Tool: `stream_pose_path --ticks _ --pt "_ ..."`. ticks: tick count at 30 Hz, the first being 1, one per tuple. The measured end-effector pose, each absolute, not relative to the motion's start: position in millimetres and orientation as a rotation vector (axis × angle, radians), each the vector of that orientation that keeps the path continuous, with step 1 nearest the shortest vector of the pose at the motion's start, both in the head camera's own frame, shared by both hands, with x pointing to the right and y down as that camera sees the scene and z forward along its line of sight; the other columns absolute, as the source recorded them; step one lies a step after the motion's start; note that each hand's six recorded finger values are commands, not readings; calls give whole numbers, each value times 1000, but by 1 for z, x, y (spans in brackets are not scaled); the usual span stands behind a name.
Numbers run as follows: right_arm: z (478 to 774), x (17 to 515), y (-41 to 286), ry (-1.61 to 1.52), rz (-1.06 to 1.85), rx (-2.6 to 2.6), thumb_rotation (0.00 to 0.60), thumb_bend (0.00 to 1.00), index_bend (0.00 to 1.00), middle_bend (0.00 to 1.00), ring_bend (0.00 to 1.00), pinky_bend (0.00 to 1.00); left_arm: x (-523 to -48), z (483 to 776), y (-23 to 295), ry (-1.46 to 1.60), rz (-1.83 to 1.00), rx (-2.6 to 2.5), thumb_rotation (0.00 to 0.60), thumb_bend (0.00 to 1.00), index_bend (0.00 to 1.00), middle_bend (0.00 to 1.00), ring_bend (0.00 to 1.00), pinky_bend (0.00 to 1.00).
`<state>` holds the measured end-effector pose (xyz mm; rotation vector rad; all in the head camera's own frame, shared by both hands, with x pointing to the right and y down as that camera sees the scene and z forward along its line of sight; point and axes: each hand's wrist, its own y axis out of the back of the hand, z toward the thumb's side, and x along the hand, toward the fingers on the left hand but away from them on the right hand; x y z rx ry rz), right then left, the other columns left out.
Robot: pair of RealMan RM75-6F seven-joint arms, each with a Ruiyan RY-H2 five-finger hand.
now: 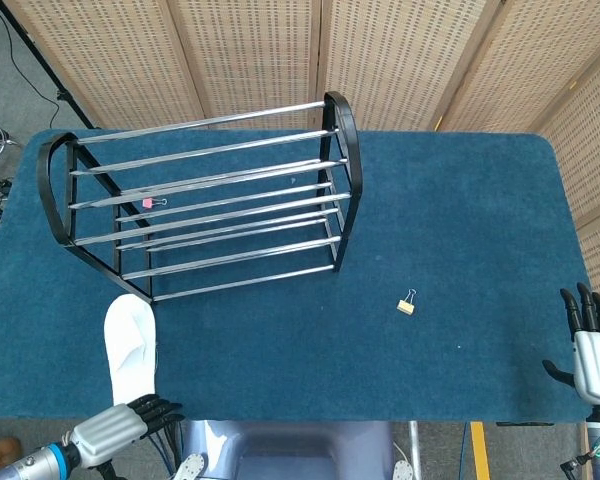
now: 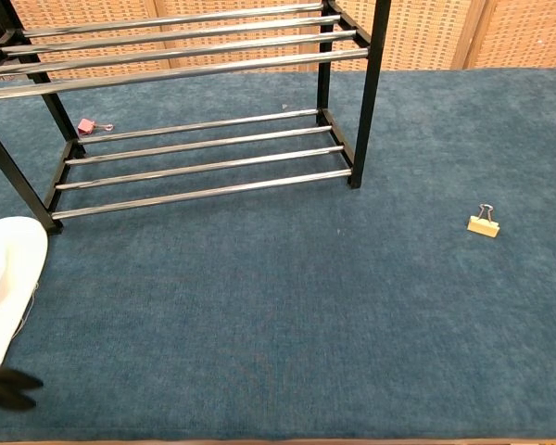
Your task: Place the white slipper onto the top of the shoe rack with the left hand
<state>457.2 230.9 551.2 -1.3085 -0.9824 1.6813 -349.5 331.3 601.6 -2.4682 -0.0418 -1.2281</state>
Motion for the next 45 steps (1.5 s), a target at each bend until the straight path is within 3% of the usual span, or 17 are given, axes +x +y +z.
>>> stream_pose_path --ticks 8,16,33,45 --pt "552 457 231 -985 1680 -1317 600 0 0 0 0 0 -372 588 294 418 -1235 -2301 600 0 0 0 0 0" --pt "550 456 231 -990 1672 -1324 600 0 0 0 0 0 -410 602 272 776 -1472 -1952 600 0 0 0 0 0" --pt "545 457 230 -1009 1656 -1332 600 0 0 0 0 0 -398 647 272 1003 -1615 -1772 600 0 1 0 0 0" --pt "543 459 230 -1021 1653 -1335 600 0 0 0 0 0 -386 671 266 1051 -1630 -1750 600 0 78 0 3 60"
